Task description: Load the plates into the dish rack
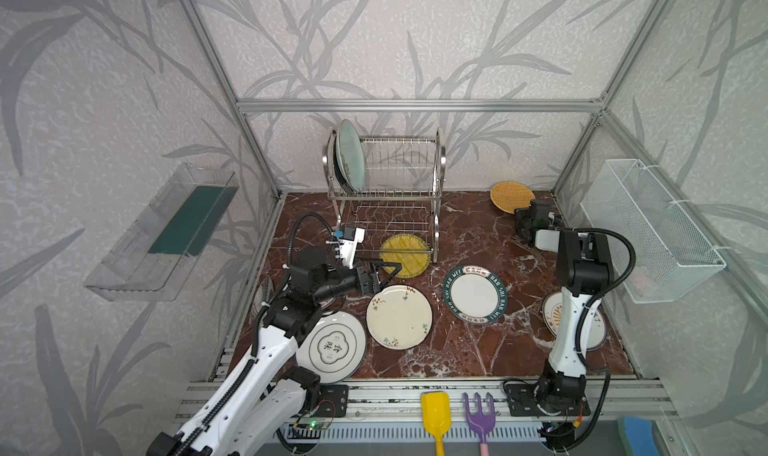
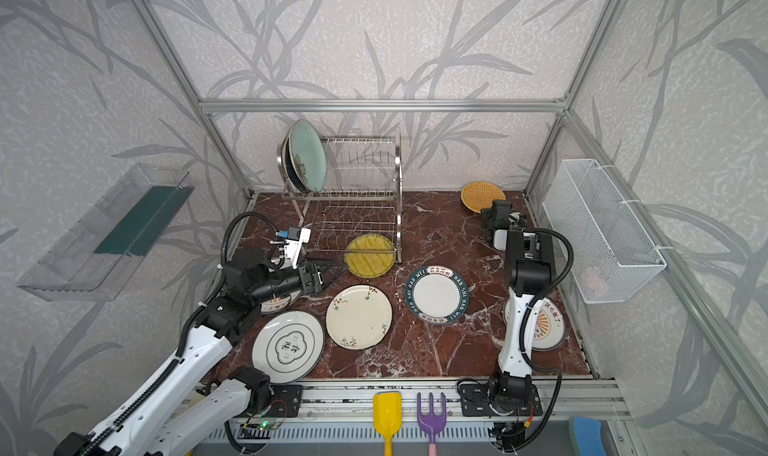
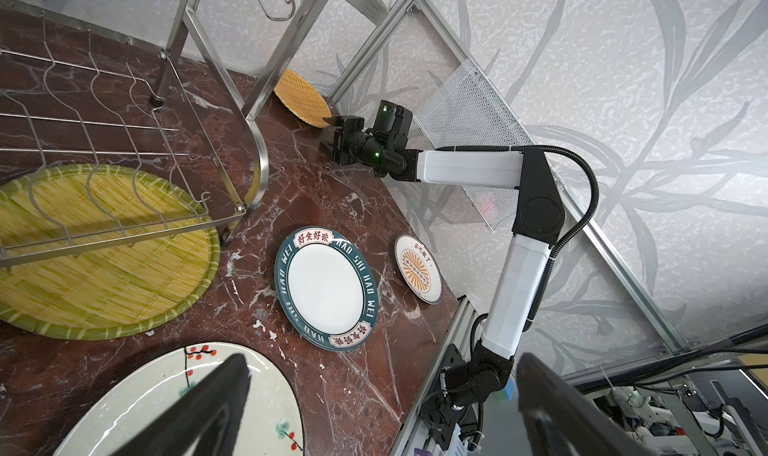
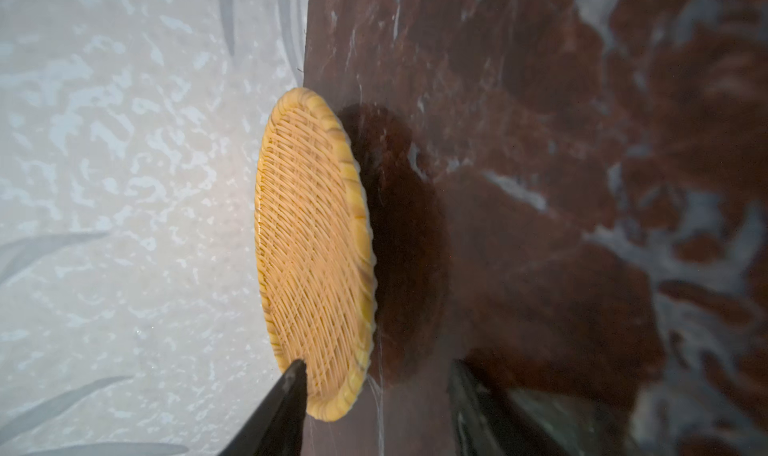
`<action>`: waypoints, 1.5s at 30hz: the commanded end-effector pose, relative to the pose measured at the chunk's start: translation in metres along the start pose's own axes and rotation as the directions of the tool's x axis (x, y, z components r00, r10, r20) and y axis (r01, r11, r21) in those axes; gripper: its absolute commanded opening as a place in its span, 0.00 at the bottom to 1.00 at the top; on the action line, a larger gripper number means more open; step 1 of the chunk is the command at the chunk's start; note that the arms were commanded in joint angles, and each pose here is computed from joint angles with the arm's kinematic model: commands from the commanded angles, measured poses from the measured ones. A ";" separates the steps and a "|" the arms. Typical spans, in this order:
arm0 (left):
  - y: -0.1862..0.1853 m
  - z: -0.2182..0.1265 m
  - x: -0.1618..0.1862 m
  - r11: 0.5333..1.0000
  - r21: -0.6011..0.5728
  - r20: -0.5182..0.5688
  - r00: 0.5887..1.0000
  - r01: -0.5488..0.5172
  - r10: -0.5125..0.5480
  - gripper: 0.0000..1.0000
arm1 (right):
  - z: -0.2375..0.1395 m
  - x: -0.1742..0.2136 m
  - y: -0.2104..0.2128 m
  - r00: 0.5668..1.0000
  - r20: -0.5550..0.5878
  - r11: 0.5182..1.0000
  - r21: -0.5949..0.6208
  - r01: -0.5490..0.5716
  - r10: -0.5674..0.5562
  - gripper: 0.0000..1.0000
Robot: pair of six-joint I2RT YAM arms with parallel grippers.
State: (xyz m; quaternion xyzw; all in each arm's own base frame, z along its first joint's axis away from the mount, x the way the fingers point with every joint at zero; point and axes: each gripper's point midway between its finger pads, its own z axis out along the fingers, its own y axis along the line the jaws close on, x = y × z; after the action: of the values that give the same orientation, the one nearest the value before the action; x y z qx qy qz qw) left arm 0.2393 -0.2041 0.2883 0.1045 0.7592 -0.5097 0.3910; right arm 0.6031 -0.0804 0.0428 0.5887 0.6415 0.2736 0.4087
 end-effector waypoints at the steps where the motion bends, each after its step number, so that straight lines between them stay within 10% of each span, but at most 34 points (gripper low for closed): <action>1: -0.005 -0.002 -0.003 1.000 0.029 0.015 1.000 -0.008 0.007 0.99 | 0.009 0.006 -0.027 0.999 -0.031 0.996 0.093 0.009 -0.006 0.52; 27: -0.003 -0.002 -0.006 1.000 0.027 0.025 1.000 0.000 -0.001 0.99 | 0.041 0.013 -0.039 0.996 -0.078 0.998 0.044 -0.045 0.048 0.15; 45: -0.003 -0.005 -0.008 1.000 0.016 0.038 0.999 -0.006 0.005 0.99 | -0.021 0.006 0.029 0.994 -0.105 0.993 -0.119 -0.006 -0.007 0.00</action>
State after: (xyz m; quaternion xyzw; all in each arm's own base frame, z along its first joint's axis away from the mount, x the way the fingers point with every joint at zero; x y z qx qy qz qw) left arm 0.2421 -0.2009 0.2907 0.0952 0.7555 -0.5141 0.3948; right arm 0.6073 -0.0693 0.0439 0.5702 0.6382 0.3358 0.3935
